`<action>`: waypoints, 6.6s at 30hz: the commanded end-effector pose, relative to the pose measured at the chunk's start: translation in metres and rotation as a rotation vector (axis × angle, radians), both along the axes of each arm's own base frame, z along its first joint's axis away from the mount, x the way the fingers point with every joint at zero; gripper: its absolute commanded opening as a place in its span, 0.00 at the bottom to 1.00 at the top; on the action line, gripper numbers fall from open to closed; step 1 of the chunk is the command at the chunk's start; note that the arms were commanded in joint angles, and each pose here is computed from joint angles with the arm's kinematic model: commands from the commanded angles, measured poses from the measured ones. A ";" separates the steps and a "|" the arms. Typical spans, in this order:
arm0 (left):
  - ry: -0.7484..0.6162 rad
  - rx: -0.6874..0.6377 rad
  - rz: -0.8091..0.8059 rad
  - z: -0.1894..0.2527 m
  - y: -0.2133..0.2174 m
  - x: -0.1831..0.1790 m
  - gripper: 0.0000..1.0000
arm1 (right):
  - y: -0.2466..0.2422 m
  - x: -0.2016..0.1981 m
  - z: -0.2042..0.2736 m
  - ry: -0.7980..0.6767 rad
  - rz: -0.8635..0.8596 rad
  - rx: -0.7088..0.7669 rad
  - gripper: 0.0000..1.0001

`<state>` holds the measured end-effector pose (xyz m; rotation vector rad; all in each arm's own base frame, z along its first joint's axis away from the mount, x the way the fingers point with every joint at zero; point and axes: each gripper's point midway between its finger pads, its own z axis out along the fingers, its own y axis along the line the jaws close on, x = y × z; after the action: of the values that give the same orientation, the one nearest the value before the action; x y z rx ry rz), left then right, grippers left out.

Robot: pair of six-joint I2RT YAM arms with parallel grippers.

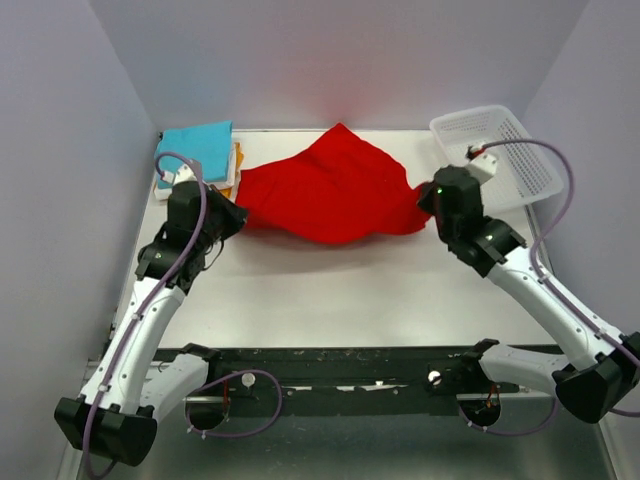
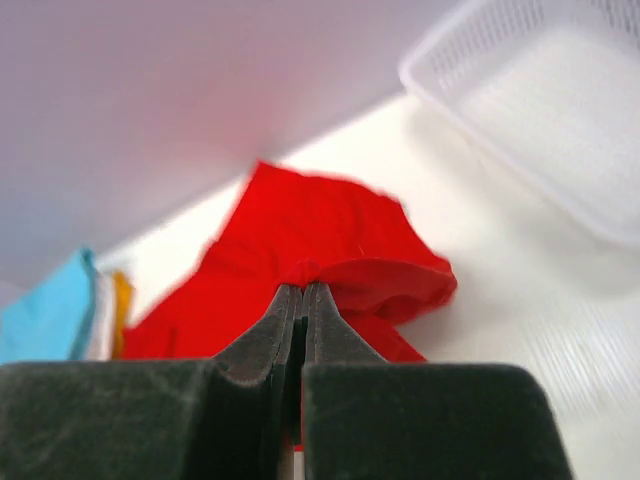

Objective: Fold and stack the t-shirts
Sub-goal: Flatten out the tshirt, then fold the flattened tshirt in 1/3 of the way

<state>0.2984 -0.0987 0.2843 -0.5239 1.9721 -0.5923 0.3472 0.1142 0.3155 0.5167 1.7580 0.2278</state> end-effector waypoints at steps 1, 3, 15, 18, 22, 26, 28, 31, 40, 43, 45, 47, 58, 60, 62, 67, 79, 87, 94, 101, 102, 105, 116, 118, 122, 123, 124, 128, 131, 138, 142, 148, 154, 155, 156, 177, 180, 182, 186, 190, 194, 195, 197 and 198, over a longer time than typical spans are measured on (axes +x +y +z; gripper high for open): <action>-0.149 0.038 0.041 0.075 0.018 -0.012 0.00 | -0.023 0.002 0.116 -0.269 -0.062 -0.043 0.01; -0.225 0.039 0.037 0.108 0.021 -0.022 0.00 | -0.035 -0.007 0.160 -0.354 -0.090 -0.053 0.01; -0.629 0.015 -0.032 0.259 0.037 -0.125 0.00 | -0.060 -0.091 0.345 -0.753 0.040 -0.101 0.01; -0.686 0.010 -0.057 0.274 0.039 -0.153 0.00 | -0.062 -0.124 0.376 -0.852 0.116 -0.093 0.01; -0.771 -0.007 -0.157 0.294 0.030 -0.190 0.00 | -0.063 -0.173 0.413 -0.986 0.229 -0.070 0.01; -0.818 -0.017 -0.226 0.302 0.024 -0.217 0.00 | -0.067 -0.207 0.437 -1.068 0.293 -0.052 0.01; -0.833 -0.022 -0.238 0.302 0.024 -0.226 0.00 | -0.073 -0.213 0.443 -1.087 0.276 -0.061 0.01; -0.838 -0.022 -0.220 0.302 0.028 -0.228 0.00 | -0.079 -0.208 0.443 -1.082 0.231 -0.072 0.01; -0.600 0.070 0.024 0.252 0.046 -0.112 0.00 | -0.077 -0.096 0.379 -0.800 -0.053 -0.237 0.01; -0.409 0.158 0.162 0.197 0.058 -0.038 0.00 | -0.074 -0.037 0.317 -0.615 -0.198 -0.356 0.01; -0.280 0.203 0.185 0.150 0.056 0.005 0.00 | -0.065 -0.004 0.273 -0.530 -0.254 -0.413 0.01; -0.176 0.234 0.201 0.100 0.056 0.045 0.00 | -0.057 0.027 0.218 -0.421 -0.287 -0.452 0.01; 0.342 0.257 0.078 -0.106 0.052 0.204 0.00 | 0.015 0.179 -0.049 -0.027 -0.055 -0.499 0.01; 0.426 0.240 0.068 -0.129 0.054 0.218 0.00 | 0.018 0.198 -0.081 0.031 -0.052 -0.501 0.01; 0.479 0.208 0.055 -0.144 0.053 0.227 0.00 | 0.017 0.216 -0.116 0.086 -0.058 -0.502 0.01; 0.495 0.145 0.028 -0.159 0.053 0.243 0.00 | 0.013 0.254 -0.166 0.165 -0.048 -0.437 0.01; 0.459 0.102 -0.013 -0.148 0.049 0.230 0.00 | 0.020 0.215 -0.161 0.230 0.060 -0.315 0.01; 0.397 0.086 -0.023 -0.129 0.046 0.182 0.00 | -0.002 0.128 -0.145 0.338 0.042 -0.211 0.01; 0.409 0.136 -0.001 -0.135 0.056 0.142 0.00 | -0.002 0.044 -0.164 0.491 0.160 -0.141 0.01; 0.454 0.155 0.063 -0.146 0.081 0.125 0.00 | 0.015 -0.014 -0.175 0.577 0.314 -0.035 0.01; 0.465 0.151 0.065 -0.148 0.082 0.122 0.00 | 0.012 -0.019 -0.180 0.598 0.311 -0.041 0.01; 0.493 0.143 0.070 -0.157 0.082 0.109 0.00 | 0.007 -0.036 -0.198 0.672 0.289 -0.038 0.01; 0.543 0.189 0.162 -0.154 0.098 0.079 0.69 | -0.017 -0.075 -0.233 0.755 0.249 -0.091 0.78; 0.486 0.180 0.147 -0.136 0.095 0.082 0.98 | -0.017 -0.054 -0.213 0.671 0.238 -0.120 0.87; 0.376 0.115 0.043 -0.116 0.074 0.096 0.98 | -0.012 0.001 -0.182 0.505 0.242 -0.208 0.99; 0.365 0.078 -0.004 -0.116 0.064 0.104 0.99 | -0.009 0.017 -0.182 0.486 0.258 -0.250 1.00; 0.363 0.045 -0.047 -0.118 0.055 0.111 0.98 | -0.006 0.033 -0.177 0.467 0.282 -0.304 1.00; 0.426 -0.052 -0.157 -0.136 0.033 0.137 0.98 | 0.006 0.095 -0.188 0.457 0.479 -0.645 0.98; 0.491 -0.061 -0.144 -0.161 0.034 0.144 0.99 | 0.005 0.135 -0.199 0.455 0.501 -0.818 0.95; 0.606 -0.044 -0.109 -0.202 0.042 0.146 0.99 | 0.024 0.179 -0.242 0.489 0.538 -0.836 0.80; 0.655 -0.021 -0.081 -0.216 0.047 0.141 0.99 | 0.011 0.196 -0.251 0.512 0.413 -0.868 0.67; 0.687 -0.007 -0.076 -0.220 0.050 0.134 0.99 | -0.006 0.201 -0.250 0.525 0.293 -0.900 0.59; 0.736 0.040 -0.042 -0.225 0.060 0.130 0.98 | -0.016 0.191 -0.252 0.552 0.280 -0.911 0.42; 0.740 0.041 -0.042 -0.227 0.060 0.129 0.96 | -0.018 0.190 -0.252 0.552 0.274 -0.910 0.39; 0.742 0.040 -0.044 -0.227 0.060 0.128 0.97 | -0.019 0.190 -0.253 0.554 0.276 -0.905 0.32; 0.754 0.046 -0.061 -0.227 0.060 0.125 0.98 | 0.012 0.188 -0.232 0.490 0.521 -0.565 0.15; 0.755 0.046 -0.061 -0.228 0.060 0.125 0.98 | 0.020 0.181 -0.244 0.514 0.613 -0.575 0.24; 0.753 0.047 -0.064 -0.227 0.060 0.125 0.98 | 0.012 0.181 -0.251 0.553 0.601 -0.613 0.27; 0.751 0.046 -0.065 -0.227 0.059 0.125 0.98 | 0.006 0.180 -0.256 0.582 0.607 -0.663 0.30; 0.750 0.045 -0.063 -0.227 0.060 0.125 0.98 | 0.011 0.170 -0.270 0.635 0.685 -0.662 0.34; 0.750 0.046 -0.065 -0.227 0.059 0.125 0.98 | -0.004 0.171 -0.276 0.679 0.615 -0.705 0.34; 0.750 0.046 -0.065 -0.227 0.059 0.125 0.98 | -0.007 0.172 -0.276 0.684 0.602 -0.714 0.34; 0.750 0.046 -0.065 -0.227 0.059 0.125 0.98 | -0.014 0.177 -0.272 0.681 0.529 -0.713 0.19; 0.750 0.046 -0.065 -0.227 0.059 0.125 0.98 | -0.019 0.182 -0.266 0.668 0.464 -0.706 0.12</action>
<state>0.4235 -0.0452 0.0578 -0.7264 2.7069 -0.4502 0.5201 0.1115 0.0450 -0.5012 2.4267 -0.1520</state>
